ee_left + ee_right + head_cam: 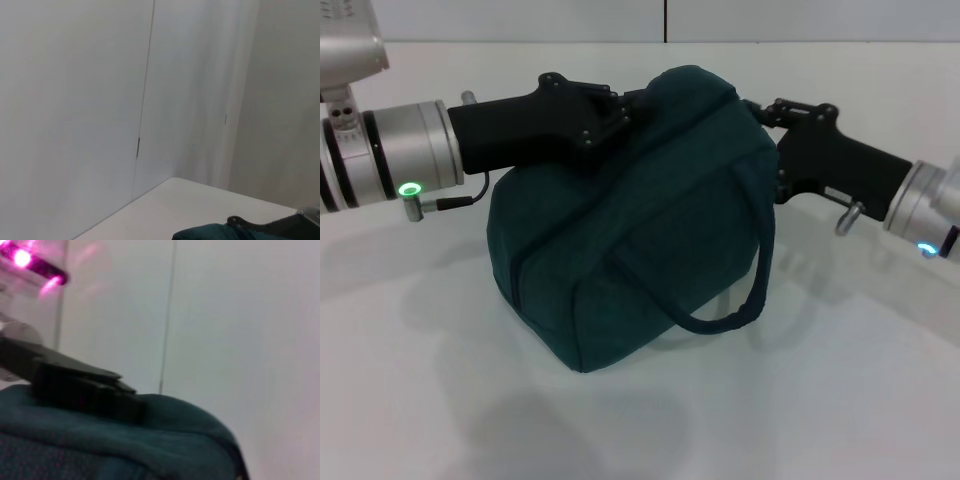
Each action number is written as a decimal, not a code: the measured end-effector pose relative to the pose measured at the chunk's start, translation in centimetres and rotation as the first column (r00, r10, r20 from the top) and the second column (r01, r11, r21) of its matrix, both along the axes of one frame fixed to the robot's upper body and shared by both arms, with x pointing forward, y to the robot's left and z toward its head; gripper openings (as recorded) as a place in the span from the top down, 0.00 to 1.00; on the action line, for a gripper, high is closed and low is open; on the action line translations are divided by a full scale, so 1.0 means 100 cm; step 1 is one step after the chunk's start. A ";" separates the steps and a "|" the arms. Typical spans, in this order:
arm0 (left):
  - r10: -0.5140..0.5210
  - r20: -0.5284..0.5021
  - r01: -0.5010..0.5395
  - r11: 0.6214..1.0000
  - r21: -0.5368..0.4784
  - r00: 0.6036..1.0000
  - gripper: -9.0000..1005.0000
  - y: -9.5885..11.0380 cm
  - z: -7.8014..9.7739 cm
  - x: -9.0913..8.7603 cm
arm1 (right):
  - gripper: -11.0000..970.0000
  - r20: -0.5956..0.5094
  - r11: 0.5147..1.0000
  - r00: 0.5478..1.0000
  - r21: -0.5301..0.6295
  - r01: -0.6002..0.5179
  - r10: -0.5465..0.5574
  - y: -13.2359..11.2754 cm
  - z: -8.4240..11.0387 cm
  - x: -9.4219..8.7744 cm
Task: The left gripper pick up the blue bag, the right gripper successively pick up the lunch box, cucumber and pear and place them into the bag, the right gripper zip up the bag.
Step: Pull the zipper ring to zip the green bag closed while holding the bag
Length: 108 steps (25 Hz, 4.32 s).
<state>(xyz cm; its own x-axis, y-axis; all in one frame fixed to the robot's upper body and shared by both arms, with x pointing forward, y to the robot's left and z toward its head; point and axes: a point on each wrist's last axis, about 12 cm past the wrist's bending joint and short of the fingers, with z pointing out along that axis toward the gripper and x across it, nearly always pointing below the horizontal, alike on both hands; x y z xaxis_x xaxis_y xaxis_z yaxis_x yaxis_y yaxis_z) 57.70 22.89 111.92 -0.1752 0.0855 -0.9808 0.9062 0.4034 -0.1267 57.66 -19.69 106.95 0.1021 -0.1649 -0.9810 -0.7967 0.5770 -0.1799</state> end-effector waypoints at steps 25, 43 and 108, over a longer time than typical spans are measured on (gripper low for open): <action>0.005 0.012 -0.006 1.000 0.004 1.000 0.94 0.002 0.000 0.000 | 0.93 0.059 1.000 0.998 -0.002 -0.022 0.022 -0.005 -0.003 -0.012; 0.003 0.014 -0.003 1.000 0.005 1.000 0.93 0.001 0.000 0.000 | 0.94 0.054 0.995 0.998 0.093 0.027 -0.032 -0.029 -0.005 -0.028; 0.001 0.011 -0.001 1.000 0.005 1.000 0.92 -0.001 -0.001 0.000 | 0.44 0.018 0.998 1.000 0.061 -0.008 0.007 -0.029 -0.008 -0.029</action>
<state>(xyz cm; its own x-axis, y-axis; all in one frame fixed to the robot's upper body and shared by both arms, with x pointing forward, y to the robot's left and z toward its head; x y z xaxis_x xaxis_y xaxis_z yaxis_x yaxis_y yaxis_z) 57.66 22.83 111.84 -0.1645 0.0898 -0.9823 0.9072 0.4046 -0.1149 54.81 -22.54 106.13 0.1208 -0.1040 -0.9872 -0.7982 0.5811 -0.1589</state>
